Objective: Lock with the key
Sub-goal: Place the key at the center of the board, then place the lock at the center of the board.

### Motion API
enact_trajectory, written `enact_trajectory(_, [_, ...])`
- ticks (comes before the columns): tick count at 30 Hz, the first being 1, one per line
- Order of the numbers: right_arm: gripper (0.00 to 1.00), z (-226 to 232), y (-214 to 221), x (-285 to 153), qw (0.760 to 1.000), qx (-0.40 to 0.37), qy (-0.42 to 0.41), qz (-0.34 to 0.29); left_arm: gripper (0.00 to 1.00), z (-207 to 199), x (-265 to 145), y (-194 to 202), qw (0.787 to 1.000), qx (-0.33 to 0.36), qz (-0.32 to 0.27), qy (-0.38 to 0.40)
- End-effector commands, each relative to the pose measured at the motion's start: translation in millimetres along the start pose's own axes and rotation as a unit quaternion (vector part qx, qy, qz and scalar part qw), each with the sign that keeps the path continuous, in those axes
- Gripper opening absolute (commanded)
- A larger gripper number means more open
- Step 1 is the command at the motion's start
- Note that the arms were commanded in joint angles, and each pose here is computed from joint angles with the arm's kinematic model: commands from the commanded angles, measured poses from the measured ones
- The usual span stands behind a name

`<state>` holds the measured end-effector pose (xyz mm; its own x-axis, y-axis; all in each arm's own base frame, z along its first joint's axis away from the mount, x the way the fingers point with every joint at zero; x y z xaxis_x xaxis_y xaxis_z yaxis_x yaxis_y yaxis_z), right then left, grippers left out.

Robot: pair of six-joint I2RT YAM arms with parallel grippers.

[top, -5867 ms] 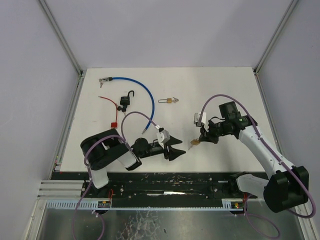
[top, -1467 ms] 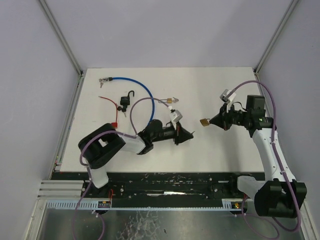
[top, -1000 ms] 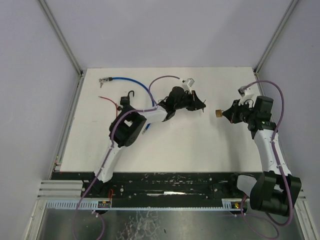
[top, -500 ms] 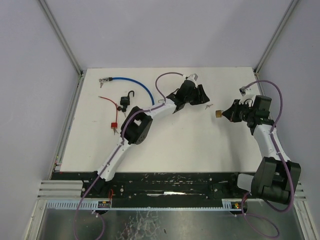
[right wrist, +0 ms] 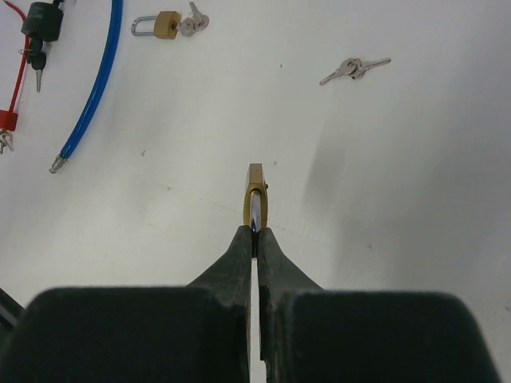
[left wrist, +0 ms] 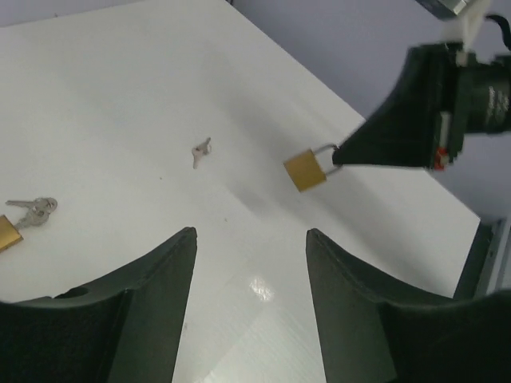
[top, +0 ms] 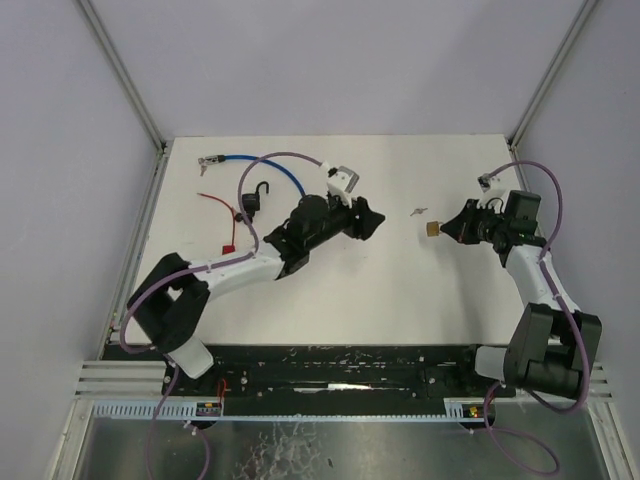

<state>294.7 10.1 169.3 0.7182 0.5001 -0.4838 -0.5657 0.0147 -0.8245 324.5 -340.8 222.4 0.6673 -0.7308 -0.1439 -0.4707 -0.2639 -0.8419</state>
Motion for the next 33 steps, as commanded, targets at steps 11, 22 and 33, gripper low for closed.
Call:
enact_trajectory(11, [0.00, -44, -29, 59, 0.996, 0.057, -0.057, 0.038, 0.80, 40, -93, 39, 0.996, 0.030, -0.080, -0.014])
enact_trajectory(22, [0.06, -91, -25, 113, 0.987, 0.107, -0.065, 0.099, 0.80, 55, -123, 52, 0.997, 0.001, -0.065, -0.031])
enact_trajectory(33, [0.54, -110, -34, 110, 0.990, 0.054, -0.010, 0.132, 0.80, 56, -121, 54, 0.997, -0.018, -0.061, -0.038])
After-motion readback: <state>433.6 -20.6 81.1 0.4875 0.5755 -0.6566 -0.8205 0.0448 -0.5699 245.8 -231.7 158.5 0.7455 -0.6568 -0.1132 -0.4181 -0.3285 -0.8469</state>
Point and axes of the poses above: each gripper's point midway between its finger pads, its own x axis out along the fingers, its own z axis along the line the jaws close on, y = z × x, the point moved 6 cm from there along -x, back along the fingers, and after that the axes turned 10 degrees about -x, right-handed, at the moved point
